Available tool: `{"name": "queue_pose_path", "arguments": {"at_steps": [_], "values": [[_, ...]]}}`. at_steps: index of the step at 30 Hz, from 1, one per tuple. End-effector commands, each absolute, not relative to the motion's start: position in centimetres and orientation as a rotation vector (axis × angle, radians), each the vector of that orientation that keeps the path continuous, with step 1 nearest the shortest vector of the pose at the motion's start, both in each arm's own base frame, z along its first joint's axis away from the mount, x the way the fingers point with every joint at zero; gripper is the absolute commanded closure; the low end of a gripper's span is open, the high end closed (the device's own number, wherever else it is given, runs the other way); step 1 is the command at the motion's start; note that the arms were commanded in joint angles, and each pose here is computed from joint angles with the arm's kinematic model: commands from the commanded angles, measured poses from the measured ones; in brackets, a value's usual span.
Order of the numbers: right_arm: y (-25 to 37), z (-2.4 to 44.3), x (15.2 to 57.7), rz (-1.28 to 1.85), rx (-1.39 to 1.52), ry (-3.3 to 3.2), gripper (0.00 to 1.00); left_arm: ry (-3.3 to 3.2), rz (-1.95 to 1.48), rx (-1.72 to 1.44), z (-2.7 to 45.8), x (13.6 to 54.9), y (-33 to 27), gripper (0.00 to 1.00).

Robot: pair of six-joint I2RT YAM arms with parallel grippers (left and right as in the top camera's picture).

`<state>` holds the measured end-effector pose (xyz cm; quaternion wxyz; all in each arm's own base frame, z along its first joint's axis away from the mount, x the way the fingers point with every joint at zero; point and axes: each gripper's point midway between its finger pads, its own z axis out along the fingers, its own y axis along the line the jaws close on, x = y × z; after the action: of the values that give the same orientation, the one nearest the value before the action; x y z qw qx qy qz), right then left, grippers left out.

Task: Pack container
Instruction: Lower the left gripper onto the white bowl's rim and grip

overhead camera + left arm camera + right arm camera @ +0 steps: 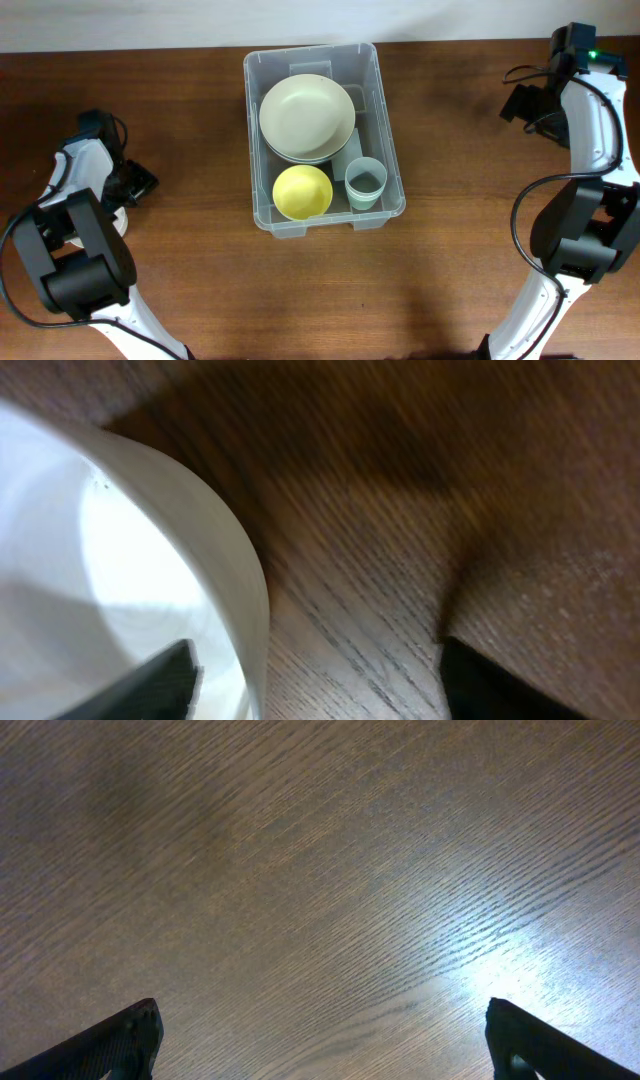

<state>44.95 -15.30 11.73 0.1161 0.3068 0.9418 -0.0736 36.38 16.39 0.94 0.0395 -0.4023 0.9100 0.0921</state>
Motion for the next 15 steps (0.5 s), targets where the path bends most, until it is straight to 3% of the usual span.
{"name": "queue_pose_path", "arguments": {"at_steps": [1, 4, 10, 13, 15], "values": [[-15.6, 11.8, 44.9, -0.222, 0.912, 2.749, 0.01, 2.795, 0.281, -1.235, 0.5, 36.2, 16.6, 0.41], [-15.6, 11.8, 44.9, -0.222, 0.912, 2.749, 0.01, 2.789, 0.304, -1.235, 0.5, 36.2, 16.9, 0.6], [-15.6, 11.8, 44.9, -0.222, 0.912, 2.749, 0.01, 2.778, 0.353, -1.231, 0.8, 36.1, 17.4, 0.81], [-15.6, 11.8, 44.9, -0.222, 0.912, 2.749, 0.01, 2.772, 0.35, -1.204, 1.3, 36.7, 17.6, 0.97], [-15.6, 11.8, 44.9, -0.222, 0.912, 2.749, 0.01, 2.768, 0.347, -1.162, 1.9, 37.4, 17.9, 0.99]]}}
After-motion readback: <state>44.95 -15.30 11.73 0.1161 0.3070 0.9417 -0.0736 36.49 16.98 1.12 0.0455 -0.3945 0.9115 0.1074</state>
